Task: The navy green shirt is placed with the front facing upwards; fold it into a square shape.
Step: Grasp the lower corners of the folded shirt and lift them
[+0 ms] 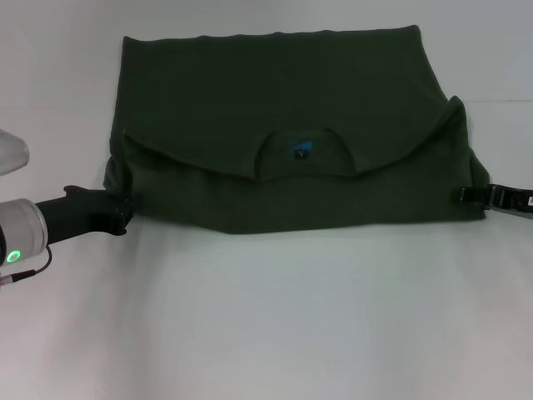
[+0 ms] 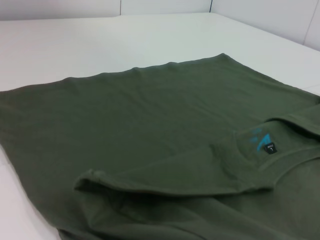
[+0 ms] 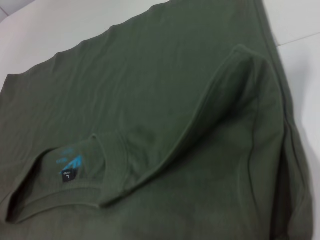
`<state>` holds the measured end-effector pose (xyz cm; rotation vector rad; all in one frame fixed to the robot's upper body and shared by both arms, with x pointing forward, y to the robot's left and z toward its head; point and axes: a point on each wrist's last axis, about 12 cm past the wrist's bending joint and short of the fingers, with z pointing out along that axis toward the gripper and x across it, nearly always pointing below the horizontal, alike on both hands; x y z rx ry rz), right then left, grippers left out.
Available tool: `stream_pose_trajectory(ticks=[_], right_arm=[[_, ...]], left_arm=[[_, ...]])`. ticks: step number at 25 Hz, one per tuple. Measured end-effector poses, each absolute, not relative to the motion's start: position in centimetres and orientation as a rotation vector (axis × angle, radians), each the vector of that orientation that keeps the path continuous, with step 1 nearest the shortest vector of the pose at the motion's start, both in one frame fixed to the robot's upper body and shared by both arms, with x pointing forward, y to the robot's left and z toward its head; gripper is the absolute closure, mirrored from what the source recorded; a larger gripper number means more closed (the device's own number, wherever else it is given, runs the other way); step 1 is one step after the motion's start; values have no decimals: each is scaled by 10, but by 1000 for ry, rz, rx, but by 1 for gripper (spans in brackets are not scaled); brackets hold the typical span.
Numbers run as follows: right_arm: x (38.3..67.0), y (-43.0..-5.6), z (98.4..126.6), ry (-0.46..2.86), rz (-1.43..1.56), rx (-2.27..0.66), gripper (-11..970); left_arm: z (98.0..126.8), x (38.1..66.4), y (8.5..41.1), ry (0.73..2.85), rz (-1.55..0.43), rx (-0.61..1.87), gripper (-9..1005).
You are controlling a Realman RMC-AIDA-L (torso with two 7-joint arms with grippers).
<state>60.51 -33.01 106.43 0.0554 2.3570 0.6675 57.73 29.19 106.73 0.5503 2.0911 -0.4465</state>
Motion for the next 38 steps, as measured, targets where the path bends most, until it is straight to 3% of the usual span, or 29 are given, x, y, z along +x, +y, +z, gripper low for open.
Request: stream_pose_trajectory(ticks=[22, 28, 31, 36, 38], right_arm=[[606, -323, 1064, 2350, 679, 36, 366], [605, -325, 1064, 2350, 671, 34, 497], [605, -325, 1063, 2350, 669, 33, 737], [602, -327, 1062, 2352, 666, 35, 937], [600, -330, 1060, 2350, 662, 38, 937]], left_arm=[[1068, 578, 293, 2093, -437, 542, 966], [1068, 578, 293, 2093, -435, 541, 967], [1067, 578, 293, 2094, -436, 541, 967], [1067, 578, 293, 2095, -439, 538, 967], [1067, 578, 293, 2096, -440, 536, 966]])
